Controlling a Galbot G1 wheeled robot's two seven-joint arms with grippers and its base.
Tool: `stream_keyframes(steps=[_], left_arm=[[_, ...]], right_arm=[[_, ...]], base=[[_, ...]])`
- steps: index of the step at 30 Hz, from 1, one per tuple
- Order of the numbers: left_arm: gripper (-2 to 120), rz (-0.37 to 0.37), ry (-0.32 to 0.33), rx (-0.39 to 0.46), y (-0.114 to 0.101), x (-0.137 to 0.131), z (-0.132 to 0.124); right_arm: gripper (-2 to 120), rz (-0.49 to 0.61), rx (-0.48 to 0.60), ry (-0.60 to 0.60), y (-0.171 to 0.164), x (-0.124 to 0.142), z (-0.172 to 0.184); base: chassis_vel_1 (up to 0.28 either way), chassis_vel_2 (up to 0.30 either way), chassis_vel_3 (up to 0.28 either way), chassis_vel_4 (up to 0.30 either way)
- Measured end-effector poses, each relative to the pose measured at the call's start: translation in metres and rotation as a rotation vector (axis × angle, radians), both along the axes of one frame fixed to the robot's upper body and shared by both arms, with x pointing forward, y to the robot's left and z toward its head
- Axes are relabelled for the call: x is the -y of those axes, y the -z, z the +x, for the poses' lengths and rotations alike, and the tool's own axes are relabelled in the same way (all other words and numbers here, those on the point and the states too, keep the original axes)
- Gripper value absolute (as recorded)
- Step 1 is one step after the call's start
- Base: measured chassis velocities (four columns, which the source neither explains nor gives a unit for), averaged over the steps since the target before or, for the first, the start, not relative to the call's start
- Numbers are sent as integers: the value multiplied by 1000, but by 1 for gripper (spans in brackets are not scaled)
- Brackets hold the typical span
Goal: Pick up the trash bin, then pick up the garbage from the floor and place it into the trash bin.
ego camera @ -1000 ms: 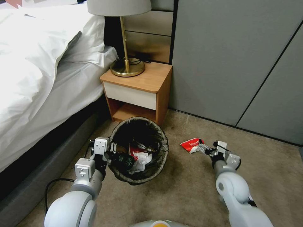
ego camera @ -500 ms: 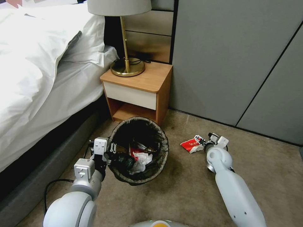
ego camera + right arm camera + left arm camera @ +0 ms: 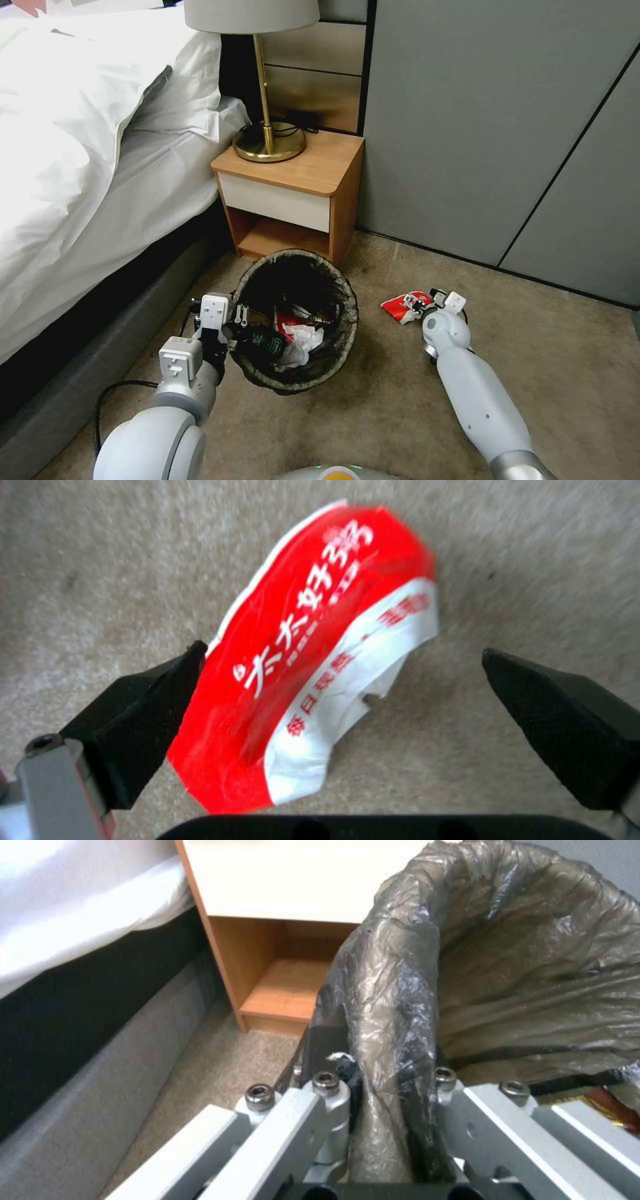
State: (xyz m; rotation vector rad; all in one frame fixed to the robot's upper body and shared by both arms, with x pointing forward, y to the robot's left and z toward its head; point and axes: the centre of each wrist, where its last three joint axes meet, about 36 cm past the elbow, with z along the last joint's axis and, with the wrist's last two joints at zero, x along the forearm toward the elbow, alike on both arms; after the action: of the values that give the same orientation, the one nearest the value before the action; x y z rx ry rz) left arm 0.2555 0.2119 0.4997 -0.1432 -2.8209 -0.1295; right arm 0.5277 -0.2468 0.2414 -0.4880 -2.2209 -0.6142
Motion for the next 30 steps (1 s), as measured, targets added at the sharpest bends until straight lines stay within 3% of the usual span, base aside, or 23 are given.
stream_keyframes(steps=[15,18,24,26,28,30], left_arm=[[5,1,3,-1,2,0,1],[5,2,3,-1,2,-1,1],[5,3,4,-3,2,-1,0],[5,4,5,-2,2,-1,0],[5,5,6,-2,2,-1,0],[5,5,6,-2,2,-1,0]], right_arm=[[100,73,-1,1,20,-17,13],[96,86,5,1,22,-19,13],[69,101,16,4,26,-21,5],[67,101,18,5,26,-21,3],[54,95,25,2,25,-20,-1],[51,91,28,1,25,-19,-2]], base=[[0,0,0,0],[0,0,0,0],[0,0,0,0],[0,0,0,0],[0,0,0,0],[0,0,0,0]])
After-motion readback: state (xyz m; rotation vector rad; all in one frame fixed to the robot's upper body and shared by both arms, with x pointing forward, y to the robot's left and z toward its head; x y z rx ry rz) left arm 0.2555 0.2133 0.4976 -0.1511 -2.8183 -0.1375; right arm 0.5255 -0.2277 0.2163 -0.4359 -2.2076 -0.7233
